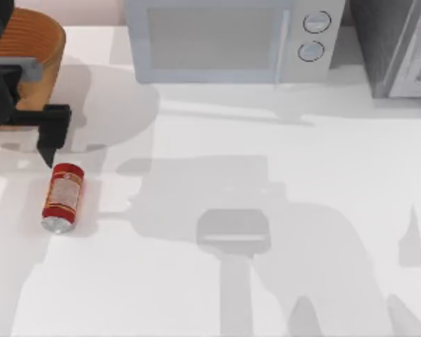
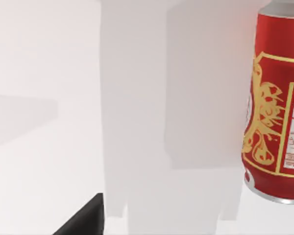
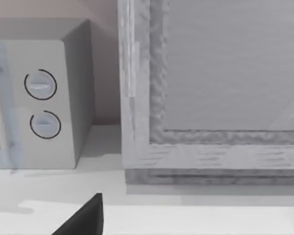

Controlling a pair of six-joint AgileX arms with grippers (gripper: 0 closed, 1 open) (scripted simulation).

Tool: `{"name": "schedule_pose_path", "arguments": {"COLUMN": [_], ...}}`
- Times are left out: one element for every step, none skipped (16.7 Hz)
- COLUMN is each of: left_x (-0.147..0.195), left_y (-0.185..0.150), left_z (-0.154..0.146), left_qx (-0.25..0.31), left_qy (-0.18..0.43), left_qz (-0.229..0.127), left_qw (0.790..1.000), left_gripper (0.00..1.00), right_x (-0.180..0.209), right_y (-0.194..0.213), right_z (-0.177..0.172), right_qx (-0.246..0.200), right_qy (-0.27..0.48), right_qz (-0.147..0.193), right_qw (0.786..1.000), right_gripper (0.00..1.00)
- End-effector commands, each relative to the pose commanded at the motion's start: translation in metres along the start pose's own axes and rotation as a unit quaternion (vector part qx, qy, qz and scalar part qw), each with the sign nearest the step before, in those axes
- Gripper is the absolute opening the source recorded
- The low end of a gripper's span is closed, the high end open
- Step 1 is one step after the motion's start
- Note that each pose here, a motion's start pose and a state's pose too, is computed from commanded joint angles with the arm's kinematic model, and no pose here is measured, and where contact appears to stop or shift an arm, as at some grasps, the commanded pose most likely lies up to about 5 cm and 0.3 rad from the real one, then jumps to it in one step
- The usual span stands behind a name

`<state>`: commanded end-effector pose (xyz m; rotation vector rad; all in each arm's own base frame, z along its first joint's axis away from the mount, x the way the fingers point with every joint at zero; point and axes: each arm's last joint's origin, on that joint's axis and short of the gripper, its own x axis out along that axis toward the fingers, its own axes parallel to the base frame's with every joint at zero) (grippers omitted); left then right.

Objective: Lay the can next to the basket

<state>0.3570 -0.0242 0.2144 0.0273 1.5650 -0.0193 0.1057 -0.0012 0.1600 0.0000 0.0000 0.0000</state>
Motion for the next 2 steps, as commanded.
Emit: {"name": "schedule_pose_path", "arguments": {"left_x": [0.0025,0.0026], "left_y": [0.0018,0.0018], "left_z": [0.0015,0.0016], "left_qx": [-0.004,-0.004], "left_qy": [0.000,0.000], "left_qz": [0.002,0.002], "left_qw": [1.000,1.000], "left_gripper": [1.00,1.00], "right_x": [0.0000,0.0000], "right_y": [0.0000,0.0000], "right_z": [0.0000,0.0000], "right_qx": [0.000,0.000], "right_qy": [0.000,0.000], "right_qz": [0.000,0.000], "right_qw": [1.000,1.000], "right_gripper": [1.00,1.00]}}
